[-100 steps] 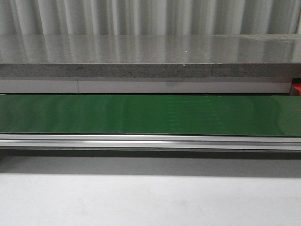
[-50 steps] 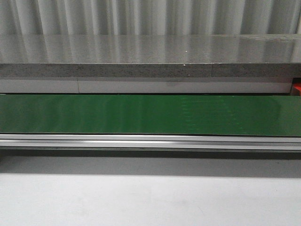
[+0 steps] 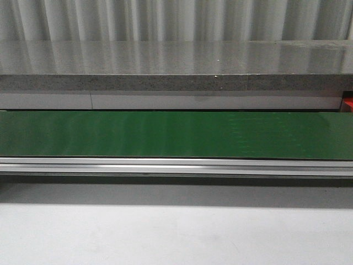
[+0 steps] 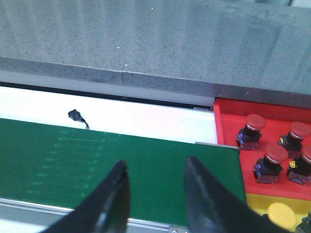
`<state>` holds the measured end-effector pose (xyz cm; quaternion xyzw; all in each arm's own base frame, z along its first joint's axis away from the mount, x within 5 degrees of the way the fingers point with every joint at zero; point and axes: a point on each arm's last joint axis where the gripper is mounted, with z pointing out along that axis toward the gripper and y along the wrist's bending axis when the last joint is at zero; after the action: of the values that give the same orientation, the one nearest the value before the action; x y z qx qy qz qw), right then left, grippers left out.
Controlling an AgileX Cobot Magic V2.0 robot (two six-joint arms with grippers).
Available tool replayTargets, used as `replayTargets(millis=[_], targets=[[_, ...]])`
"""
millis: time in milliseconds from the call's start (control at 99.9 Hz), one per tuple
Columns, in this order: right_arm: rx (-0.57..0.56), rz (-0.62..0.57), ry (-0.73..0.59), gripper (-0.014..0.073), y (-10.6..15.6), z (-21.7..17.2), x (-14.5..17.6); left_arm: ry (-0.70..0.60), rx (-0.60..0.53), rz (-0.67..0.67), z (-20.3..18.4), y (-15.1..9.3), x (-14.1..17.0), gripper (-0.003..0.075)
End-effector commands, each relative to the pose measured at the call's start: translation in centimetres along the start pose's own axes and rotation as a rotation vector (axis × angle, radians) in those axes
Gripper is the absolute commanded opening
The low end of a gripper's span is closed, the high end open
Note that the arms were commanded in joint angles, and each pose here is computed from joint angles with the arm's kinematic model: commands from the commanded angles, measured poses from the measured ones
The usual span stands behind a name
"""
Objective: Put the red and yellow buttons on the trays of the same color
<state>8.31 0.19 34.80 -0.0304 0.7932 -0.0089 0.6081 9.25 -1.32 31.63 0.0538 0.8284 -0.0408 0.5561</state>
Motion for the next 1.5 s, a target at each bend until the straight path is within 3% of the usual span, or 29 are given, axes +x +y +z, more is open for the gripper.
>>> replayTargets(millis=[0, 70, 991, 1201, 1491], targets=[[0.005, -0.013, -0.104, 0.0064, 0.0, -1.3, -0.2, -0.099, 0.019, -0.009, -0.4, -0.2, -1.5, -0.002], [0.007, -0.013, -0.122, -0.0075, 0.0, -2.0, 0.4, -0.099, 0.019, -0.009, -0.4, -0.2, -1.5, -0.002], [0.02, -0.012, -0.152, -0.0068, 0.0, -2.6, 1.3, -0.099, 0.019, -0.009, -0.4, -0.2, -1.5, -0.002], [0.036, -0.003, -0.311, -0.0068, 0.1, -2.3, 4.7, -0.099, 0.019, -0.009, -0.4, -0.2, -1.5, -0.002], [0.012, 0.064, -0.335, -0.0068, 0.6, -0.6, 11.6, -0.099, 0.019, -0.009, -0.4, -0.2, -1.5, -0.002]])
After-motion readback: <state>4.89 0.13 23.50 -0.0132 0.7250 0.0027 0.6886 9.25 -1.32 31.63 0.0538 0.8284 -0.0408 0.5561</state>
